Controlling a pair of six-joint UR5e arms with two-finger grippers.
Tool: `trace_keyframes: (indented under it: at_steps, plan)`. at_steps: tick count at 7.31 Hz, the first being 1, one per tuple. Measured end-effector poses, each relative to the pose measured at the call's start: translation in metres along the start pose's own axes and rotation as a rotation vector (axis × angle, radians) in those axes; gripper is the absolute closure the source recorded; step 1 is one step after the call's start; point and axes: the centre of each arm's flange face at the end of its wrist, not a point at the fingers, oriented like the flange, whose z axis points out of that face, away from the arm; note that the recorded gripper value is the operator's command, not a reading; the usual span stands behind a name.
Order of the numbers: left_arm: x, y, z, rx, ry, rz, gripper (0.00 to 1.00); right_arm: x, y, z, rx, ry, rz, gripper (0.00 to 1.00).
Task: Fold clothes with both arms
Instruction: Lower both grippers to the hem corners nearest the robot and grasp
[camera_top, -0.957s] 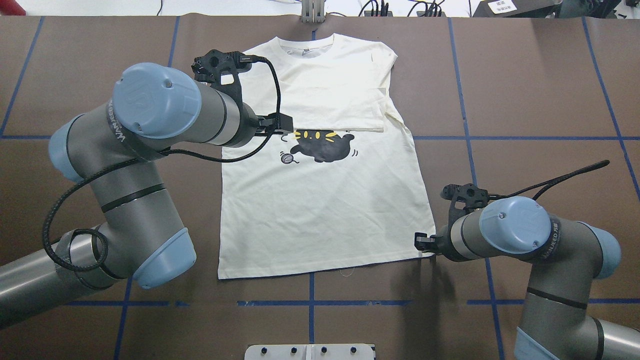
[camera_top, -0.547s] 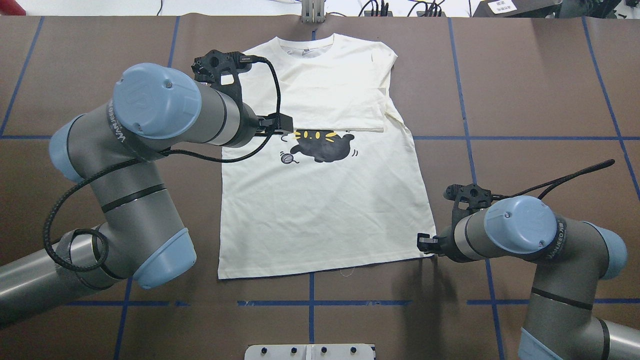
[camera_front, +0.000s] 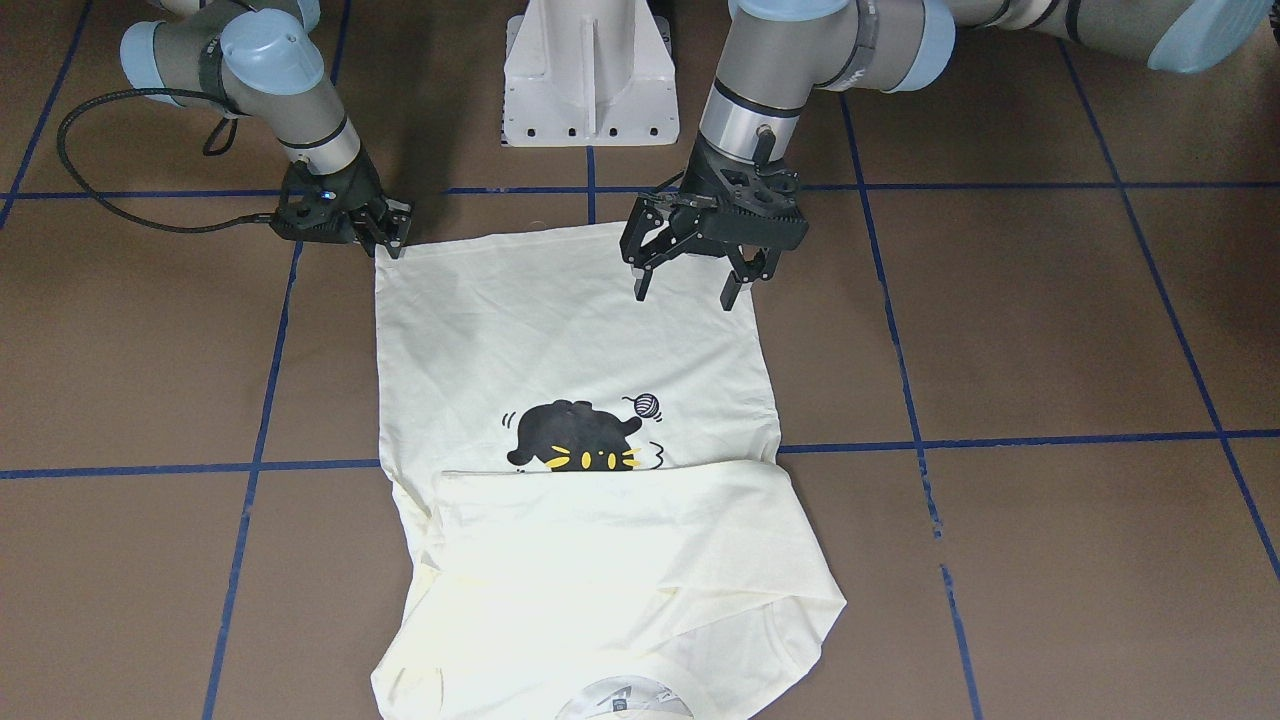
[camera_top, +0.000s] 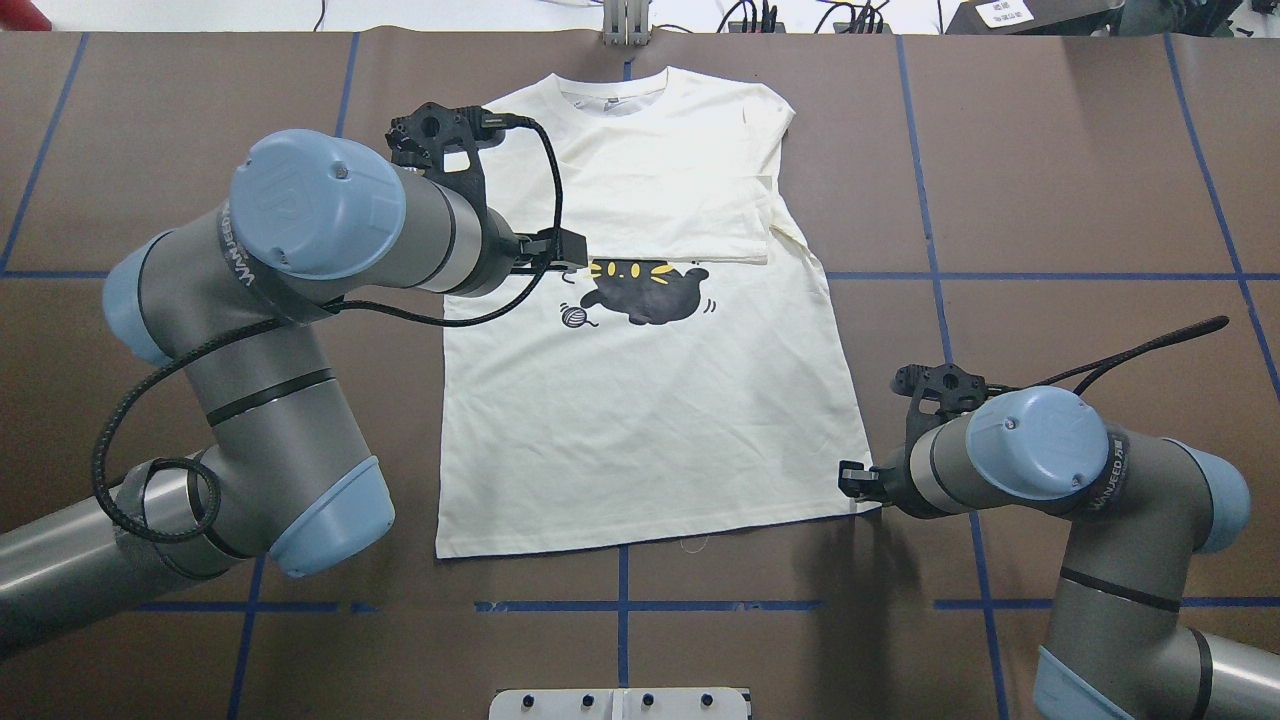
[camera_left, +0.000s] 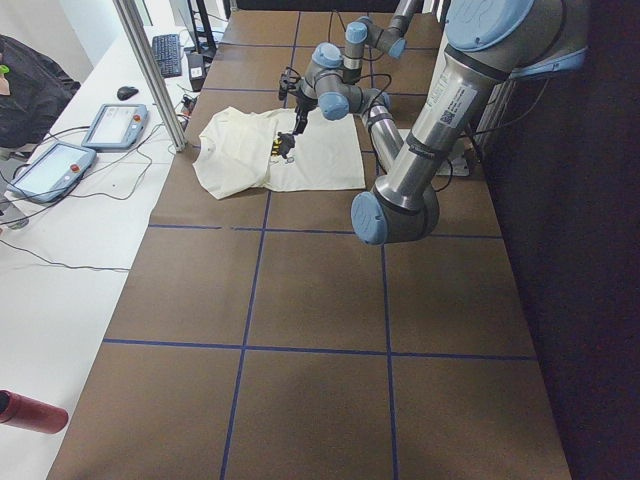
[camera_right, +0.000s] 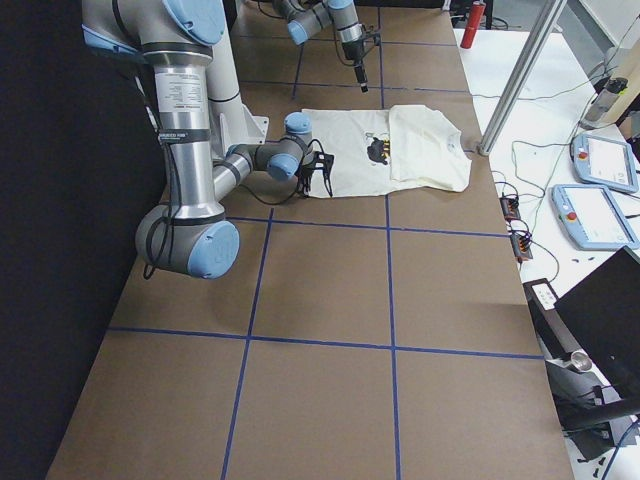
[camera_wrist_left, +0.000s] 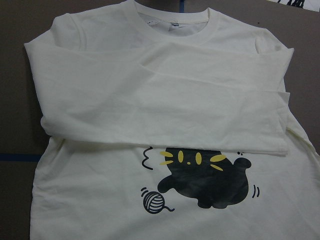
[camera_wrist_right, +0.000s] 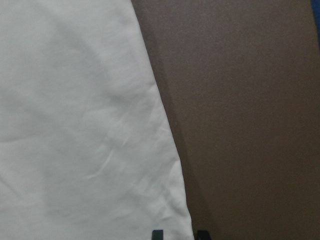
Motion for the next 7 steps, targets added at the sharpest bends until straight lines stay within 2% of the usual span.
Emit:
trace_keyframes:
  at_steps: [1,3,7]
  plan:
    - [0.000,0.000,0.000,0.000,0.000,0.000,0.01,0.000,-0.002,0.001,0.003,0.001,0.001,0.75]
    - [-0.001,0.000,0.001,0.000,-0.003,0.000,0.01,0.000,-0.003,0.001,0.004,0.002,0.002,1.00]
    - [-0.014,0.005,0.006,-0.009,-0.021,-0.007,0.00,-0.003,-0.003,-0.001,0.005,-0.007,0.003,1.00]
